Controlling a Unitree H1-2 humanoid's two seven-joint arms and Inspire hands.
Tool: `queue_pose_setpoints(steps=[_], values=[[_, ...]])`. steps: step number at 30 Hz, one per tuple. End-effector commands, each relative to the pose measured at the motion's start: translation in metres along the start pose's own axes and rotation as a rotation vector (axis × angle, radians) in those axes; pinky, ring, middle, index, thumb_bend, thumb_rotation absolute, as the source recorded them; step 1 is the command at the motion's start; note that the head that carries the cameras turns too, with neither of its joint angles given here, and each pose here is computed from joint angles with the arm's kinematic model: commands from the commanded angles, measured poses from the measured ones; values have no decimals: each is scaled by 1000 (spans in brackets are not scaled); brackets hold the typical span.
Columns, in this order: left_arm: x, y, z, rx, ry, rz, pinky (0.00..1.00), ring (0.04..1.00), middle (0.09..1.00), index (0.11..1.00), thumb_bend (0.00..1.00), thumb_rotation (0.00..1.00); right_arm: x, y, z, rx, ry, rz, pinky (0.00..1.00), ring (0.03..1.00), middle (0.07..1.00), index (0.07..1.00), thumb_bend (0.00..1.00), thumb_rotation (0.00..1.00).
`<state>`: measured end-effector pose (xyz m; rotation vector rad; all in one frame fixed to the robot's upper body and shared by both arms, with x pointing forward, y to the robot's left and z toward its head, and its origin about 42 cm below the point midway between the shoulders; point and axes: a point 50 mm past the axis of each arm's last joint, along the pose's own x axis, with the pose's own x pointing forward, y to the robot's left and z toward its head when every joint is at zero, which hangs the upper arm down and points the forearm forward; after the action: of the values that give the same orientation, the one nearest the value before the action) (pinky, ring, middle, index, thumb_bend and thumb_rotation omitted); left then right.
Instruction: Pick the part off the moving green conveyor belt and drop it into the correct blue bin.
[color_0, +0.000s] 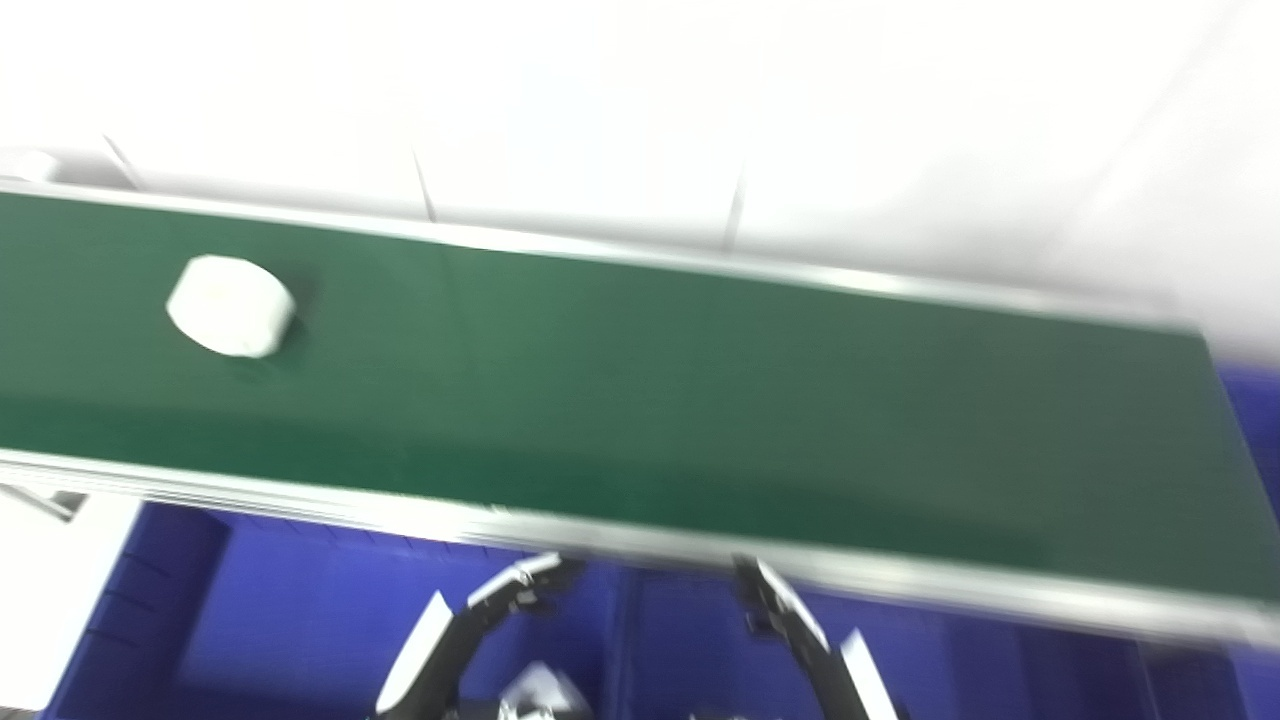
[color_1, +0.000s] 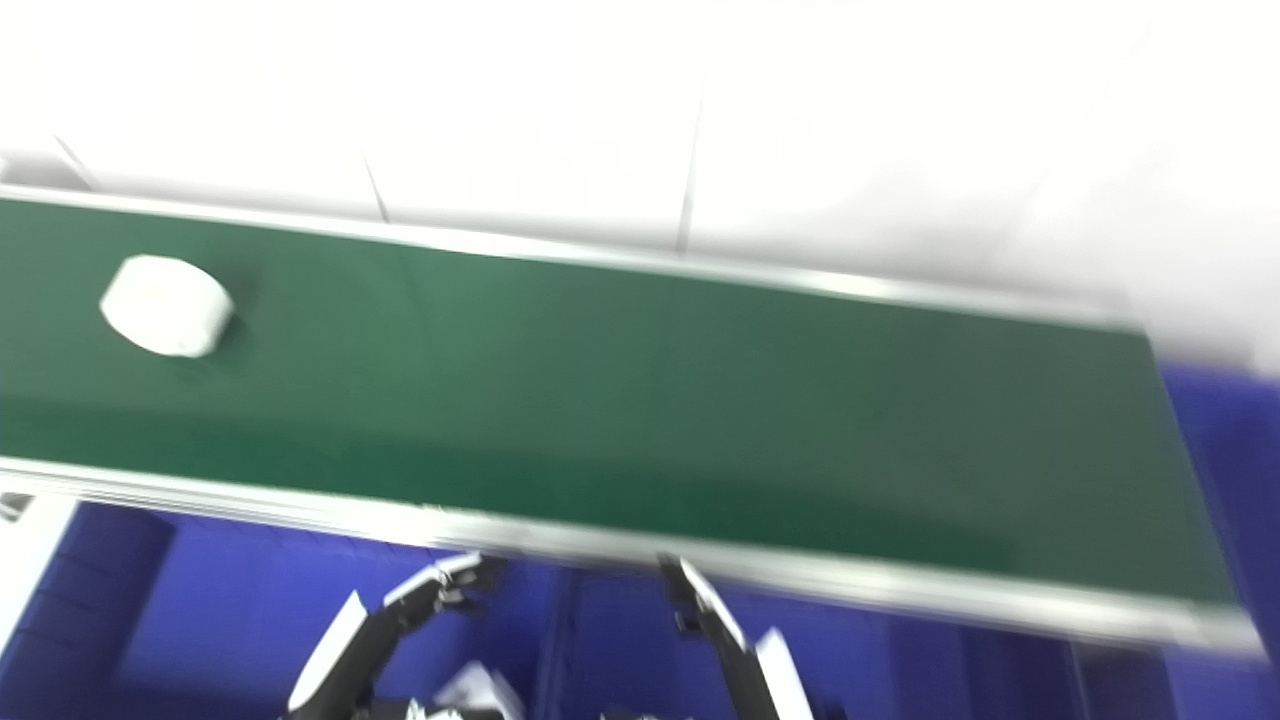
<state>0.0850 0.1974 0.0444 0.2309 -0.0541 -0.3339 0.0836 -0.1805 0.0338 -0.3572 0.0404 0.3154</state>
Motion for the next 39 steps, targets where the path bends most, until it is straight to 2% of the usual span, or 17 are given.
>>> queue_pose_setpoints(steps=[1,4,9,14,19,23,27,30,33,35,39], values=[[-3,11,14,-34,-55,27,662,752,802,774,769,412,3,1,9,0,-77,-22,762,850,890,909,699,482],[-1,24,25,-11,-99,45,634,744,800,774,779,429,4,2,8,-7,-76,-27,751,849,892,912,697,507],[10,45,50,48,-213,103,594,709,774,754,757,397,6,4,5,17,-77,-30,750,853,894,911,701,507],[24,68,70,95,-306,103,605,705,762,753,745,370,8,4,4,15,-80,-33,749,855,898,913,703,520],[38,90,77,173,-350,83,628,727,772,751,786,372,9,3,1,16,-80,-40,731,851,895,909,714,527],[50,107,81,233,-374,65,654,744,791,763,790,338,8,1,1,9,-85,-34,737,854,895,911,713,526],[62,124,86,327,-387,68,711,792,817,789,760,373,7,-1,0,-4,-91,-32,721,835,880,903,711,505],[74,137,97,428,-364,55,757,829,846,821,706,376,7,-4,-1,-4,-95,-26,722,830,874,900,712,491],[85,147,103,481,-349,55,752,826,851,828,686,351,6,-6,-2,10,-94,-30,725,826,869,896,719,478],[95,156,104,507,-340,44,732,815,859,837,664,312,5,-8,-3,10,-94,-30,726,822,865,897,729,501],[112,171,104,554,-302,13,769,844,889,861,662,316,4,-11,-5,7,-97,-27,722,815,865,900,732,519]])
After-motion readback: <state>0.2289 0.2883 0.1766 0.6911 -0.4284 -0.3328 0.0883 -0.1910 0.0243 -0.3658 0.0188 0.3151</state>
